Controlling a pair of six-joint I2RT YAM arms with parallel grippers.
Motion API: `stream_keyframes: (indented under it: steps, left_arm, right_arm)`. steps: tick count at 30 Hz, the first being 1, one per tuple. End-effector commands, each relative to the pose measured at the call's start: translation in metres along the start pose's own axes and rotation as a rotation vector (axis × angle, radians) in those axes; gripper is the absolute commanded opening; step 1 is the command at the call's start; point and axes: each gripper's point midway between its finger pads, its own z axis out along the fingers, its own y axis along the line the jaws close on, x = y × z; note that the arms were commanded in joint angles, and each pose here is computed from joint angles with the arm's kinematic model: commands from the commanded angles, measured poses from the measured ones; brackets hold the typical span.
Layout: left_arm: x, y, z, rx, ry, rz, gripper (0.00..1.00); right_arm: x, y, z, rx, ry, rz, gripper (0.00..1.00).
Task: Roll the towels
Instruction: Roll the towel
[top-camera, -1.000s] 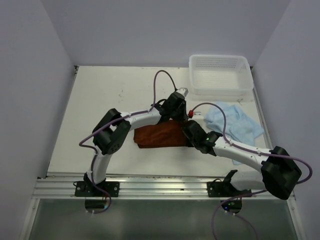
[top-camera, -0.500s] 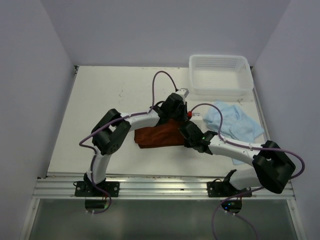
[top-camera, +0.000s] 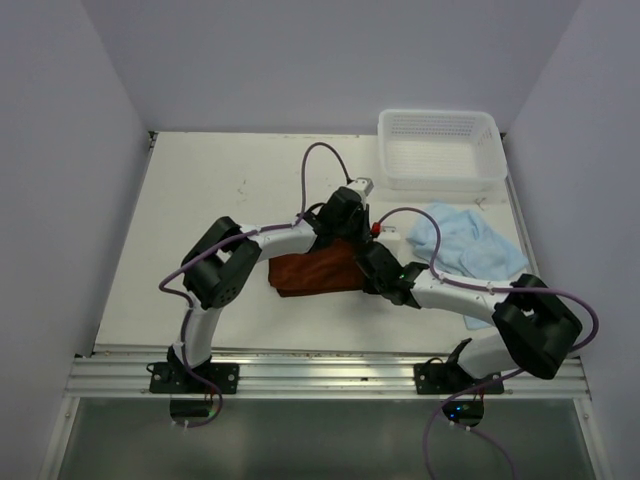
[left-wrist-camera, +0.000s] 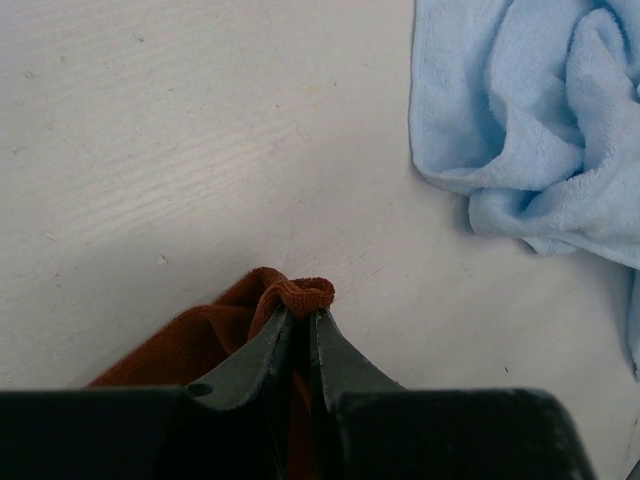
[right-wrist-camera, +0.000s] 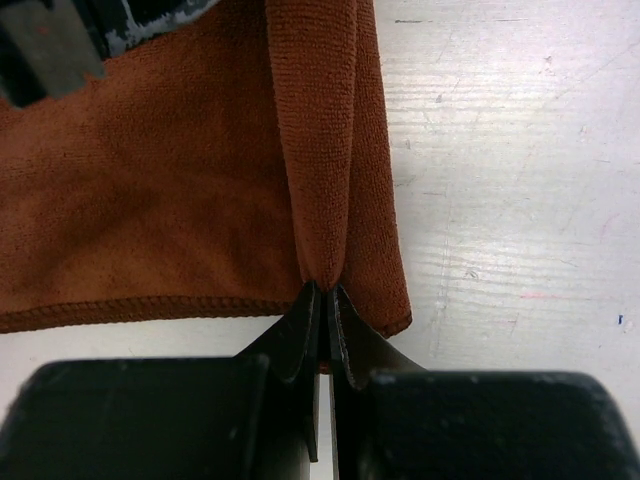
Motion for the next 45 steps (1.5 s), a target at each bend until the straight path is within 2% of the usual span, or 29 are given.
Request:
stream_keyframes:
  steps: [1,3,16,27,32,39,45]
  left_arm:
    - [-0.034,0.007,-0.003,-0.011,-0.117,0.027,0.13]
    - [-0.03,0.01,-0.001,-0.018,-0.108,0.032,0.12]
    - [-0.01,0.031,0.004,-0.074,-0.089,0.051,0.09]
    - [-0.003,0.036,0.003,-0.085,-0.082,0.049,0.08]
    - [0.0,0.037,0.002,-0.087,-0.078,0.047,0.08]
    - [0.002,0.038,0.002,-0.089,-0.073,0.044,0.08]
    - [0.007,0.043,-0.001,-0.107,-0.066,0.044,0.08]
  right_arm:
    - [0.007,0.005,0.003,-0.02,0.017,0.024,0.0]
    - [0.007,0.006,0.003,-0.02,0.017,0.028,0.0]
    - [-0.029,0.015,-0.032,-0.126,-0.044,0.109,0.28]
    - [-0.031,-0.006,-0.033,-0.18,-0.015,0.287,0.31]
    - [-0.029,-0.01,-0.024,-0.235,0.023,0.394,0.4]
    - [-0.019,-0.003,-0.014,-0.283,0.052,0.452,0.52]
    - [-0.023,-0.006,-0.015,-0.295,0.006,0.484,0.55]
